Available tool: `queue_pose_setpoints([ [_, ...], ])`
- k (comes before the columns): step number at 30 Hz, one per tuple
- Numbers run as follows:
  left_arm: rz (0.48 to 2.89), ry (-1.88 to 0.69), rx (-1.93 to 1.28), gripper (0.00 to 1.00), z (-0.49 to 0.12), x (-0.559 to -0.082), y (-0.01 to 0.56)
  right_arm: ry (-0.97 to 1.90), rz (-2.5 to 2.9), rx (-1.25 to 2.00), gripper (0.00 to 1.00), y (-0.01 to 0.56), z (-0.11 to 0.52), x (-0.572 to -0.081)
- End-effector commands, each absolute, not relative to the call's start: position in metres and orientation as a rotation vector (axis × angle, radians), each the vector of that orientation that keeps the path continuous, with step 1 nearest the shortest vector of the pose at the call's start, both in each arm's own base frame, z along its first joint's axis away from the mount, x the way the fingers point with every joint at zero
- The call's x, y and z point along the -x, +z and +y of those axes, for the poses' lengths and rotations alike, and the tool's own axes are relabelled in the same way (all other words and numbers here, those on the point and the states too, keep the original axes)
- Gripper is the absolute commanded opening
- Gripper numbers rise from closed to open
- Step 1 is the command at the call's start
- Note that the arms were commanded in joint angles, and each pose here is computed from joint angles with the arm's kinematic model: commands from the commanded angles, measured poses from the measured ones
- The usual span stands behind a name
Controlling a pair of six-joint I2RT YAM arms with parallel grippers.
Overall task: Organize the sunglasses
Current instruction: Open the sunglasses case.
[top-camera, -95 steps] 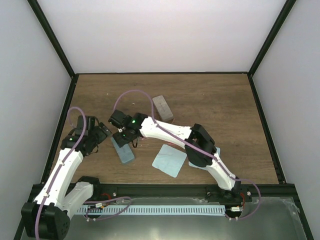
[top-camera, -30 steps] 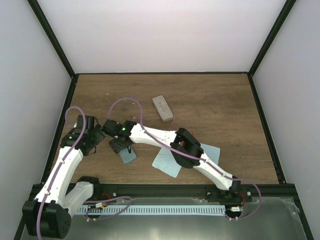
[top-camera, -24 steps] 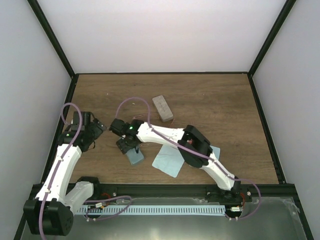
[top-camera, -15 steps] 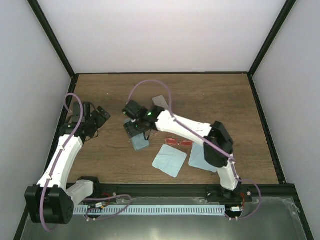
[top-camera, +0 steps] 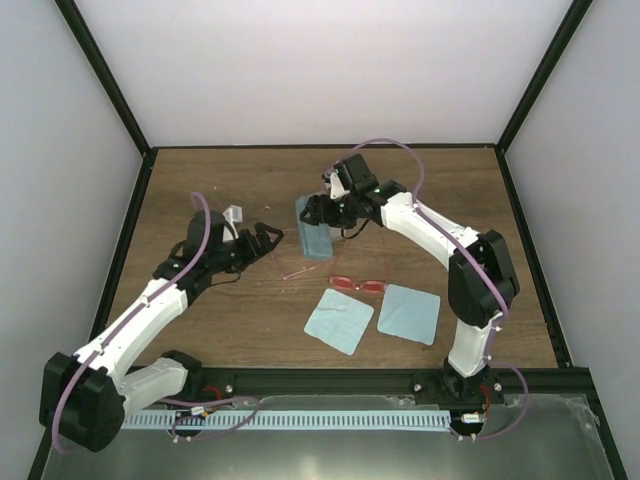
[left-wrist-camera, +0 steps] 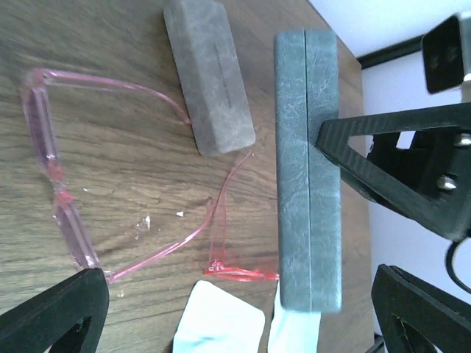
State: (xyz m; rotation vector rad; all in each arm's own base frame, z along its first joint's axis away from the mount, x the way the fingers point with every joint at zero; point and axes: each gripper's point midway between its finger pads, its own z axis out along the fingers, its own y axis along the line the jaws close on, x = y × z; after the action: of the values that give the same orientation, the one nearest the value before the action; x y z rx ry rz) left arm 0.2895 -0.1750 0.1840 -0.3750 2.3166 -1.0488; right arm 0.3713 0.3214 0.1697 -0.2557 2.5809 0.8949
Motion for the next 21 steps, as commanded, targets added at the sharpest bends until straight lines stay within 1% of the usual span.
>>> queue_pose_setpoints([
  [1,2.301,-1.078,0.341,1.0,-0.196,-0.298,0.189,1.19,2.393,0.415,0.61,0.236,0.356,-0.347],
  [6,2.348,-1.04,0.332,1.0,-0.205,-0.303,0.178,1.244,2.358,0.459,0.61,0.249,0.357,-0.339],
  [12,2.373,-0.986,0.362,1.0,-0.202,-0.308,0.168,1.285,2.338,0.495,0.61,0.259,0.356,-0.333],
  [21,2.336,-1.034,0.334,1.0,-0.208,-0.31,0.179,1.294,2.352,0.513,0.61,0.252,0.356,-0.331],
])
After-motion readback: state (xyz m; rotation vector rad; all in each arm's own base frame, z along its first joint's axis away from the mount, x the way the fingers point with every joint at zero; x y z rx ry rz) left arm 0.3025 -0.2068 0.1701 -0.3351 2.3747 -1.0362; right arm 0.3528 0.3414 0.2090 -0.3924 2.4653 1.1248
